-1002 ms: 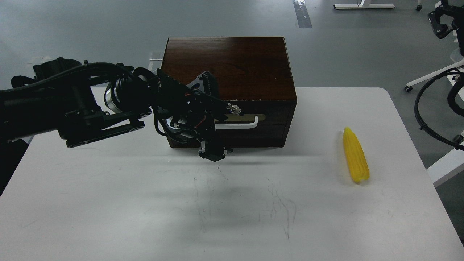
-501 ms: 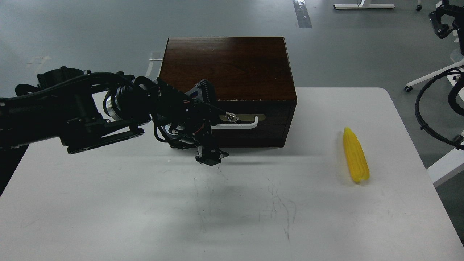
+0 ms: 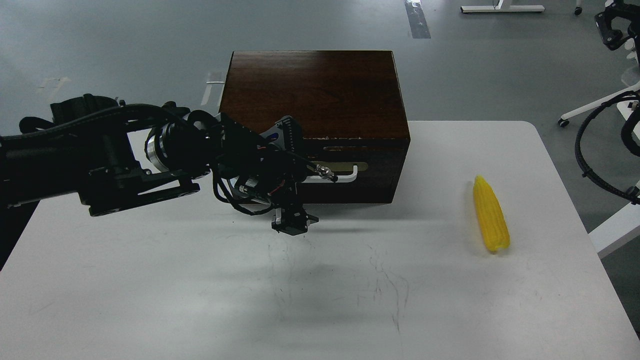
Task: Put corn in drawer with both arms
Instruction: 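Hook the left gripper onto the white drawer handle, then pull the drawer handle toward the robot with the left gripper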
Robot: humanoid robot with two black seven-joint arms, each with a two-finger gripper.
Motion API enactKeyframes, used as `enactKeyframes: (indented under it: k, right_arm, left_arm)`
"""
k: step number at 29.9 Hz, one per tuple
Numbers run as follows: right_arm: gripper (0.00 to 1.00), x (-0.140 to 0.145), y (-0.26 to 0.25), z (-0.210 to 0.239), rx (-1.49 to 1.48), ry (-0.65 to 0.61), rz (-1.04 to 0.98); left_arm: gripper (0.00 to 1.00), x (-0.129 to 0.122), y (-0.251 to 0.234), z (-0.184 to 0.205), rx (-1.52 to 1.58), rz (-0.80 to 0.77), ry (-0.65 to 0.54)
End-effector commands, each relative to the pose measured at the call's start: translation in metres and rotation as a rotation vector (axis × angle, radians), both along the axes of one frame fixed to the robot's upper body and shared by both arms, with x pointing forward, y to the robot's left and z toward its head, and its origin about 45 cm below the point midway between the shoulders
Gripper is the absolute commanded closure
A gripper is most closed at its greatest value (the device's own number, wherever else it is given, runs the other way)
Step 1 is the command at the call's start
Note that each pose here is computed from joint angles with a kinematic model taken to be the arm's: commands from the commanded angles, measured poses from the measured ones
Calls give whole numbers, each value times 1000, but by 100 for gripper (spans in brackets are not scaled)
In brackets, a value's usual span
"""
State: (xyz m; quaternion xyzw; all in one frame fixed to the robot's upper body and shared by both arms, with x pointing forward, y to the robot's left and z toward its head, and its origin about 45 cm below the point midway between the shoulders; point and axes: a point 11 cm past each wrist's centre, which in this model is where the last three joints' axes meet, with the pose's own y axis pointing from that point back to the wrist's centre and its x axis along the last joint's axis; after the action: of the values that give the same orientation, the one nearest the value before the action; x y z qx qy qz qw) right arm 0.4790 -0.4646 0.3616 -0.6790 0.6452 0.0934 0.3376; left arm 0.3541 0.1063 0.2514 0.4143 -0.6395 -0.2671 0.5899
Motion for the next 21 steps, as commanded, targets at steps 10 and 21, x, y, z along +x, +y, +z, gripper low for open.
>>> enactKeyframes:
  k: [10,21]
  right_arm:
    - [0,-1,-3,2,-3,-2,-4]
    - [0,-1,-3,3,-4,-5,-6]
  left_arm:
    - [5,-11,0,-1,0,-30,23]
    - [5,-25,-10,3,-10,-84,30]
